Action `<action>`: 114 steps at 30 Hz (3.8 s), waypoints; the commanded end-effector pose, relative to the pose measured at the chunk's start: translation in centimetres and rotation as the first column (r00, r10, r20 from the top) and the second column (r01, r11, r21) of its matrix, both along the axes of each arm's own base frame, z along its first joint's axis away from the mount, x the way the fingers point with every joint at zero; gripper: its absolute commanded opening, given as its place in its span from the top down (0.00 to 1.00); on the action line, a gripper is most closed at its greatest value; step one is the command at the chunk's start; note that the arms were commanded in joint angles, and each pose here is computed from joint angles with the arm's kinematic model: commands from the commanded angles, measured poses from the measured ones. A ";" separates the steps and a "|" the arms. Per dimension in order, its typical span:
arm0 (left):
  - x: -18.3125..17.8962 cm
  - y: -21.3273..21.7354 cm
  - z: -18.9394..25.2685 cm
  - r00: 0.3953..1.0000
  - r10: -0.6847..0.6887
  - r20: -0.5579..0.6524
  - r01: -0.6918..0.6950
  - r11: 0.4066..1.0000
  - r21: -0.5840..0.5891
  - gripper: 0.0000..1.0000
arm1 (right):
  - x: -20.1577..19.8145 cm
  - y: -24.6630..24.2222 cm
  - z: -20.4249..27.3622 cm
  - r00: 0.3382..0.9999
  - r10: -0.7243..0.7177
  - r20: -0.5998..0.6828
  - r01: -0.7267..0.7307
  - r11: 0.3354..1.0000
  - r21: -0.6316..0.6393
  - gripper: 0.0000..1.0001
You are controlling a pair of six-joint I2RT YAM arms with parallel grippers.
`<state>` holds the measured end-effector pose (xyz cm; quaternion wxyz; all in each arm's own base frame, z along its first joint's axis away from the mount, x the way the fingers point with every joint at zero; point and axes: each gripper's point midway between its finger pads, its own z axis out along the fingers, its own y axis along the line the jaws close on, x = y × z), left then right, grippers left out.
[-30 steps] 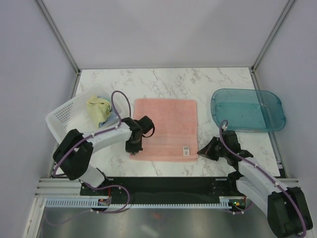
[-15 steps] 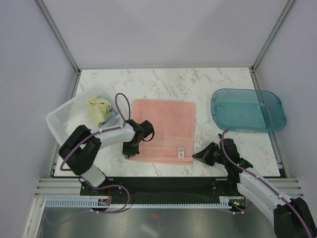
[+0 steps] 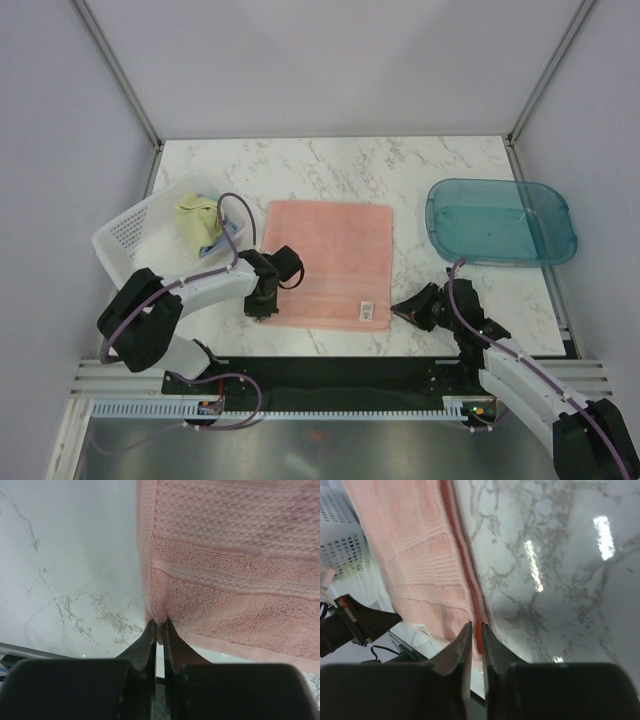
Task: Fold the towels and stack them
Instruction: Fold the towel
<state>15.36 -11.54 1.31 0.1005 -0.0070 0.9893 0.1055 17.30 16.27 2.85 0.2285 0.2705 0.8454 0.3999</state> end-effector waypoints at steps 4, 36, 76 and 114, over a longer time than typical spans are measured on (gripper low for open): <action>-0.4 -1.8 -1.2 0.999 0.041 -0.006 -0.042 0.993 -0.107 0.85 | -2.5 -1.9 -3.0 0.996 0.033 -0.081 -0.044 0.989 -0.139 0.67; 4.2 -0.1 7.5 0.965 0.103 0.241 -0.104 0.995 -0.006 0.53 | -0.9 -2.7 2.5 0.990 0.142 -0.018 -0.140 0.934 -0.327 0.66; 2.5 -1.0 4.1 0.987 0.087 0.135 -0.083 0.996 -0.036 0.57 | -2.8 0.5 -1.6 0.973 0.224 -0.054 -0.229 0.912 -0.340 0.82; 19.1 -10.3 21.9 0.793 -0.224 0.566 0.418 0.877 -0.239 0.52 | 12.4 -0.6 19.2 0.816 0.347 0.463 0.107 0.696 -0.710 0.48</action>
